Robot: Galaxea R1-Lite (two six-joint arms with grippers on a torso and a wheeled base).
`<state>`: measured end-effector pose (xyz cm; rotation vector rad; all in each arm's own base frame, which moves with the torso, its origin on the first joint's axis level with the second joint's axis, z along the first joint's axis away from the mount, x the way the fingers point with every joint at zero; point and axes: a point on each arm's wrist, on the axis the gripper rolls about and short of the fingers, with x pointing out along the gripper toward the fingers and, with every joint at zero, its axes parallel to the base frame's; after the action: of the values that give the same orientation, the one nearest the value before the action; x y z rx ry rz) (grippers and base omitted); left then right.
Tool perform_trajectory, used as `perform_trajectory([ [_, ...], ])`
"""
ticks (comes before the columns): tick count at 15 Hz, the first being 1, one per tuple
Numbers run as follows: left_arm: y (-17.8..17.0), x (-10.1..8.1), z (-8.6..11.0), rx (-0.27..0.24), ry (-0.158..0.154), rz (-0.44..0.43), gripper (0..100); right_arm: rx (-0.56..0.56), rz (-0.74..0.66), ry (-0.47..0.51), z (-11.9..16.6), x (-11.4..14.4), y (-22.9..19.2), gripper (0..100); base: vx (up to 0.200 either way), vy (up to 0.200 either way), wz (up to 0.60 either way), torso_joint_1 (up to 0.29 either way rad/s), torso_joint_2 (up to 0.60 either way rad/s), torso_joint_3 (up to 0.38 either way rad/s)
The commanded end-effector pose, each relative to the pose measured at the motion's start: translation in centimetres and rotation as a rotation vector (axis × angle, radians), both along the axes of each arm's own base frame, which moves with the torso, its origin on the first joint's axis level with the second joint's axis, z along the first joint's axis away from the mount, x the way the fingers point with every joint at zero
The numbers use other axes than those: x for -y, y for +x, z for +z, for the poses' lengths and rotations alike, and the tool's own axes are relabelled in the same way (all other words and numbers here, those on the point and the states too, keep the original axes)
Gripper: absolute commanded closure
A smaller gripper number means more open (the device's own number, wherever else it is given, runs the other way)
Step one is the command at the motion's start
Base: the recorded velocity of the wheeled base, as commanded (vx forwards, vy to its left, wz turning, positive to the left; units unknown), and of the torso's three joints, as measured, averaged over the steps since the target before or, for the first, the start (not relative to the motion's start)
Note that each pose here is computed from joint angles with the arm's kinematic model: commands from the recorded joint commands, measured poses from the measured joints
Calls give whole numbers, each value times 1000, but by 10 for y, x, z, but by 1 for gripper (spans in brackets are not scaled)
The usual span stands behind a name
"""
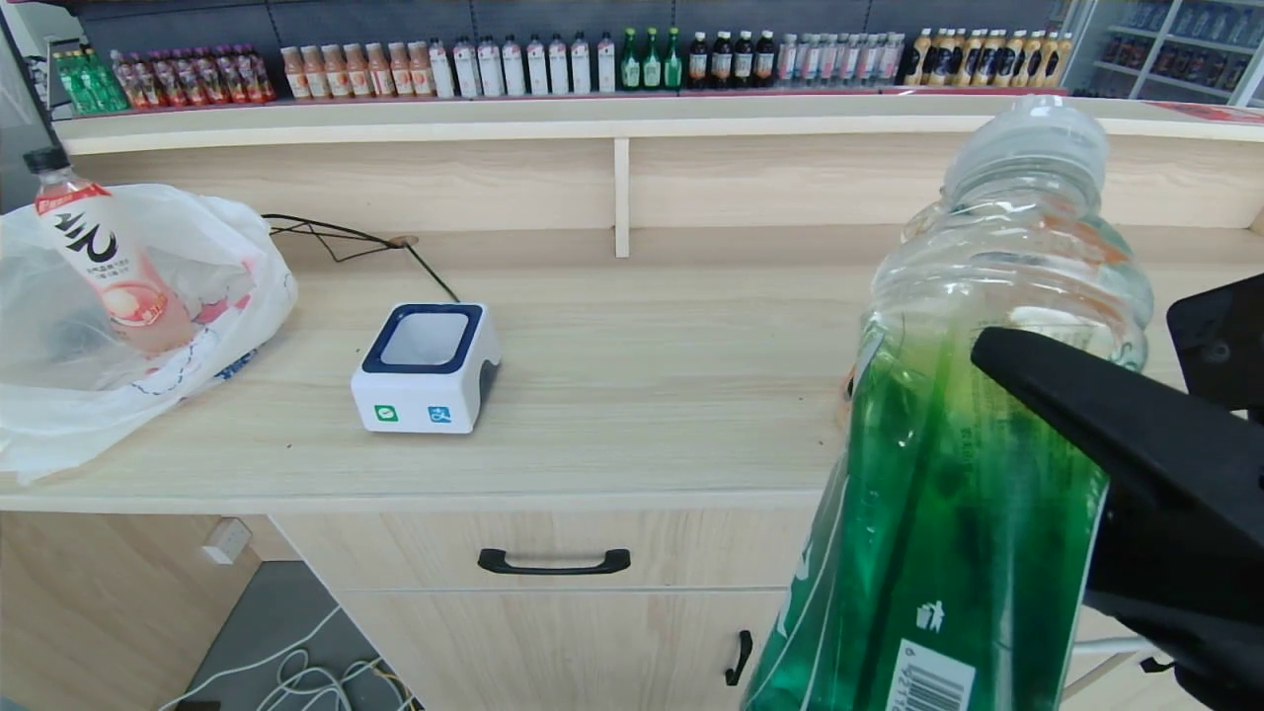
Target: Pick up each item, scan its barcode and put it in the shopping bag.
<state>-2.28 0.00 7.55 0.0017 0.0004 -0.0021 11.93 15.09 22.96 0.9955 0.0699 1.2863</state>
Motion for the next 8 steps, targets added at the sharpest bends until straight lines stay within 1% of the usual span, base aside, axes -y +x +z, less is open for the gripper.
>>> perform_trajectory([
  [1, 0, 0, 0, 0, 0, -1, 0, 0, -3, -9, -2, -2, 2, 100, 0, 0, 0, 0, 0, 0],
  [2, 0, 0, 0, 0, 0, -1, 0, 51, -41, -57, -7, -7, 6, 100, 0, 0, 0, 0, 0, 0],
  [5, 0, 0, 0, 0, 0, 1, 0, 118, -92, -146, -19, -14, 12, 100, 0, 0, 0, 0, 0, 0],
  [8, 0, 0, 0, 0, 0, -1, 0, 195, -132, -188, -21, -16, 14, 100, 0, 0, 0, 0, 0, 0],
])
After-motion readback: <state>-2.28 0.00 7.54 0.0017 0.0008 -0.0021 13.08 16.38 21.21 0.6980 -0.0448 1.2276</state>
